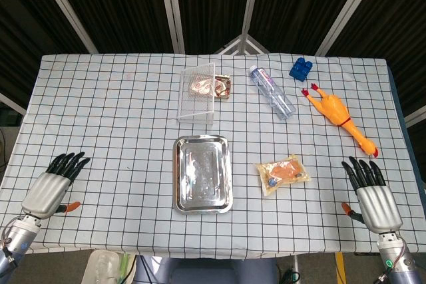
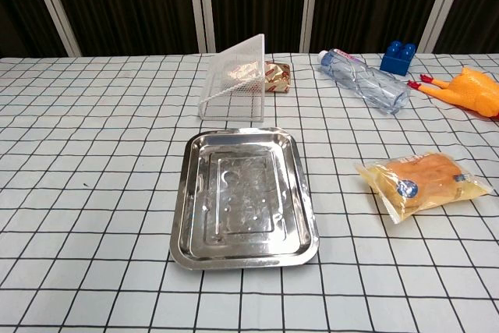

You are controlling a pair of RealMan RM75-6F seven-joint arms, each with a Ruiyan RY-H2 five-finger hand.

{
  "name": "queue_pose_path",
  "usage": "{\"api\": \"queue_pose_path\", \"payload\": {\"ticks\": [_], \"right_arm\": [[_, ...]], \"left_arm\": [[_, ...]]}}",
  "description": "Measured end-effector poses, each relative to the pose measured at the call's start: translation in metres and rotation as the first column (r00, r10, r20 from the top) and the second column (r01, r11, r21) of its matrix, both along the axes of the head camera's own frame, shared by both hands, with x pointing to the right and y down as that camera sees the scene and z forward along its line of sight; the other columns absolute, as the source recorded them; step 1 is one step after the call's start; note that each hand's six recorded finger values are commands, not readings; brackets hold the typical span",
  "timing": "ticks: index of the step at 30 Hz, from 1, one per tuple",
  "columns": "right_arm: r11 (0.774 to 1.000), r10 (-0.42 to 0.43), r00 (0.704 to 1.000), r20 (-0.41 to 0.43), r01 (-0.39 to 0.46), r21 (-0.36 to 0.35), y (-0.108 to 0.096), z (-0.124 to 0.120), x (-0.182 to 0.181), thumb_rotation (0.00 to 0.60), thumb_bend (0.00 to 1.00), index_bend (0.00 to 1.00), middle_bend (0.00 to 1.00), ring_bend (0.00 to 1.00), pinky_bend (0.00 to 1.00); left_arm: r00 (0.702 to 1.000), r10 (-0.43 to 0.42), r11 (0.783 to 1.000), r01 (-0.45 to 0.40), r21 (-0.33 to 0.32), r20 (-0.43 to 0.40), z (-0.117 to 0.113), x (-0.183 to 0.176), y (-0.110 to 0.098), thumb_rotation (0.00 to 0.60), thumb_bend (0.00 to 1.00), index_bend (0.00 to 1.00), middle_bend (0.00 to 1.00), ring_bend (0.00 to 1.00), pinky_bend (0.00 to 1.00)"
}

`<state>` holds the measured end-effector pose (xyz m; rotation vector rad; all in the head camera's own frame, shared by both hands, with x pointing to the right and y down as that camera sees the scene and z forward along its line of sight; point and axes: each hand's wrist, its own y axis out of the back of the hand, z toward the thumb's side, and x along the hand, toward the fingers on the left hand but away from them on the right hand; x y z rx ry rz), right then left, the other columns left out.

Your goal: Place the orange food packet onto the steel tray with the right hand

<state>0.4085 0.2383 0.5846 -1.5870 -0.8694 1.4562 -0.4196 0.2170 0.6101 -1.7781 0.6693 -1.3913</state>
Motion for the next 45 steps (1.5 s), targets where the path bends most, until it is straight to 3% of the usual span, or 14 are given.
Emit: {"api": "queue_pose_path", "payload": {"ticks": [9,15,22,28,38,41,43,45], "right_arm": [[0.998,-0.06,0.998,0.014,0.06,-0.004,0.007,0.001,-0.013,0.6,0.28,0.0,0.0,0.0,0.0],[0.988,-0.146,0.989,0.036,0.147,-0.047,0.009,0.017,-0.038,0.6,0.28,0.0,0.0,0.0,0.0],[0.961,-0.235,0.972,-0.001,0.232,-0.148,-0.005,0.058,-0.072,0.6,0.28,0.0,0.0,0.0,0.0],[0.94,-0.269,0.963,-0.023,0.257,-0.223,-0.023,0.097,-0.101,0.6,0.28,0.0,0.0,0.0,0.0],[0.931,-0.285,0.957,-0.058,0.262,-0.254,-0.042,0.116,-0.116,0.6,0.28,0.01,0.01,0.0,0.0],[0.928,-0.296,0.953,-0.065,0.271,-0.255,-0.046,0.117,-0.121,0.6,0.28,0.15,0.07,0.01,0.04],[0.927,-0.299,0.952,-0.066,0.273,-0.259,-0.048,0.118,-0.125,0.6,0.28,0.33,0.21,0.12,0.19],[0.925,-0.304,0.95,-0.068,0.277,-0.261,-0.05,0.119,-0.128,0.6,0.29,0.46,0.32,0.22,0.32]], "left_arm": [[1.0,0.004,1.0,-0.004,0.022,-0.02,-0.004,0.005,0.001,0.6,0.06,0.0,0.0,0.02,0.03],[1.0,-0.004,1.0,0.004,0.023,-0.023,0.0,0.004,0.0,0.6,0.06,0.0,0.0,0.02,0.03],[1.0,-0.024,1.0,0.024,0.017,-0.011,0.006,-0.001,-0.007,0.6,0.06,0.0,0.0,0.02,0.03],[0.999,-0.047,0.999,0.047,0.014,-0.004,0.008,-0.006,-0.012,0.6,0.06,0.0,0.0,0.02,0.03],[0.997,-0.071,0.997,0.071,0.02,-0.004,0.006,-0.011,-0.016,0.6,0.06,0.0,0.0,0.02,0.03],[0.997,-0.077,0.997,0.077,0.021,-0.006,0.005,-0.013,-0.017,0.6,0.07,0.0,0.0,0.02,0.03],[0.997,-0.08,0.997,0.08,0.019,-0.007,0.005,-0.014,-0.018,0.6,0.06,0.0,0.0,0.02,0.03],[0.997,-0.082,0.996,0.082,0.017,-0.008,0.005,-0.014,-0.018,0.6,0.06,0.0,0.0,0.02,0.03]]}}
